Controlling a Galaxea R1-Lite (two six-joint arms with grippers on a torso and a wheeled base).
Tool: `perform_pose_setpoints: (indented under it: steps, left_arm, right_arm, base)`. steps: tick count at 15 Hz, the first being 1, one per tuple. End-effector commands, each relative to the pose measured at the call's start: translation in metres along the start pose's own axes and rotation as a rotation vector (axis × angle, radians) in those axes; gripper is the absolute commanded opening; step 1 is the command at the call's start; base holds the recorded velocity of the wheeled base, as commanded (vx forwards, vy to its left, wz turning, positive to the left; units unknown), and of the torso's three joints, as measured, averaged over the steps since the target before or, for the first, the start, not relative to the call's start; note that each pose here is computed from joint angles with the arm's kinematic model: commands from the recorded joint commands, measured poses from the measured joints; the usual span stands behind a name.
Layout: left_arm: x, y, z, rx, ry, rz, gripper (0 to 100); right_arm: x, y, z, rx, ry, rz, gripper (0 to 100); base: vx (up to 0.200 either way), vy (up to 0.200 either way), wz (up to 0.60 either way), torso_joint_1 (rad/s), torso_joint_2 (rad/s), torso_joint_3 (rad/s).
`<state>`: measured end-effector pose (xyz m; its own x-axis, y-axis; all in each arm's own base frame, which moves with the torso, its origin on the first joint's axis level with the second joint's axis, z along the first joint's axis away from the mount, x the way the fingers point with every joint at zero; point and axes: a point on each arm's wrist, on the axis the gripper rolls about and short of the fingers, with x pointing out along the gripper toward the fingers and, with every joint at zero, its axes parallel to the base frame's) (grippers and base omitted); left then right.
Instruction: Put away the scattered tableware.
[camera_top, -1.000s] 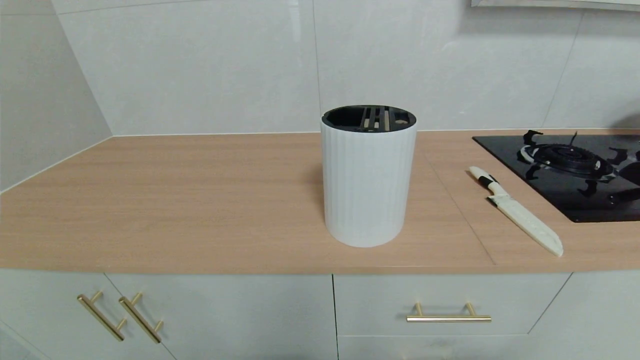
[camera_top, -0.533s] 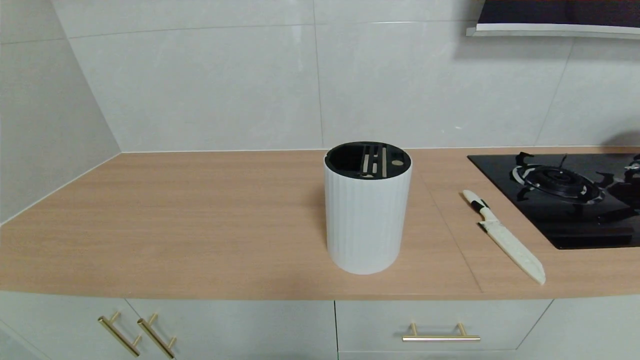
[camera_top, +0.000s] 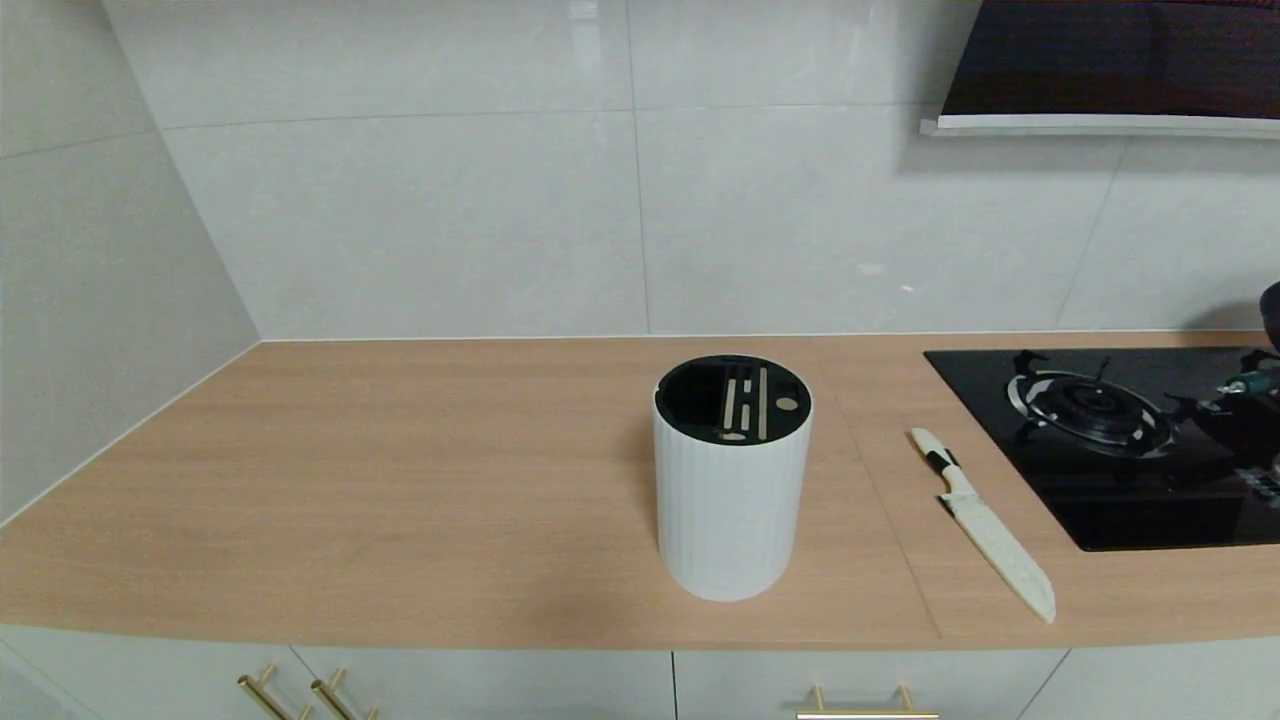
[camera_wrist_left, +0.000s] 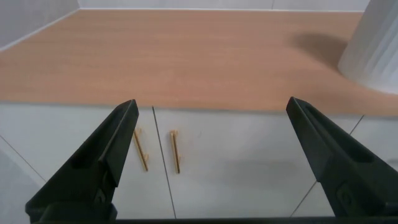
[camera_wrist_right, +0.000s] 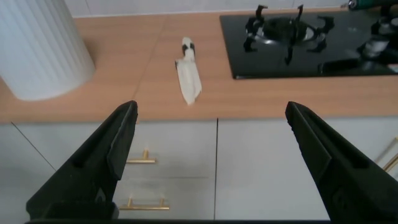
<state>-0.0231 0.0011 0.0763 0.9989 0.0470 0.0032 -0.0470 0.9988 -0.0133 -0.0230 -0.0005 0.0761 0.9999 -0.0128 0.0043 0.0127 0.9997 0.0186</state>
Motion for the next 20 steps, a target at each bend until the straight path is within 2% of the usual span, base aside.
perform_pose_setpoints:
  steps: [1,10,20]
  left_arm:
    - [0.0,0.0,0.0,-0.001,0.0,0.001,100]
    - [0.0,0.0,0.0,-0.001,0.0,0.001,100]
    - [0.0,0.0,0.0,-0.001,0.0,0.001,100]
  right_arm:
    - [0.0001,0.0,0.0,0.0,0.001,0.0,100]
    - [0.0001,0.0,0.0,0.0,0.001,0.0,100]
    - [0.0001,0.0,0.0,-0.037,0.001,0.004,100]
  base:
    - [0.0,0.0,0.0,0.271,-0.6,-0.325]
    - [0.0,0.0,0.0,0.22,-0.47,-0.256]
    - [0.0,0.0,0.0,0.009,-0.02,-0.011]
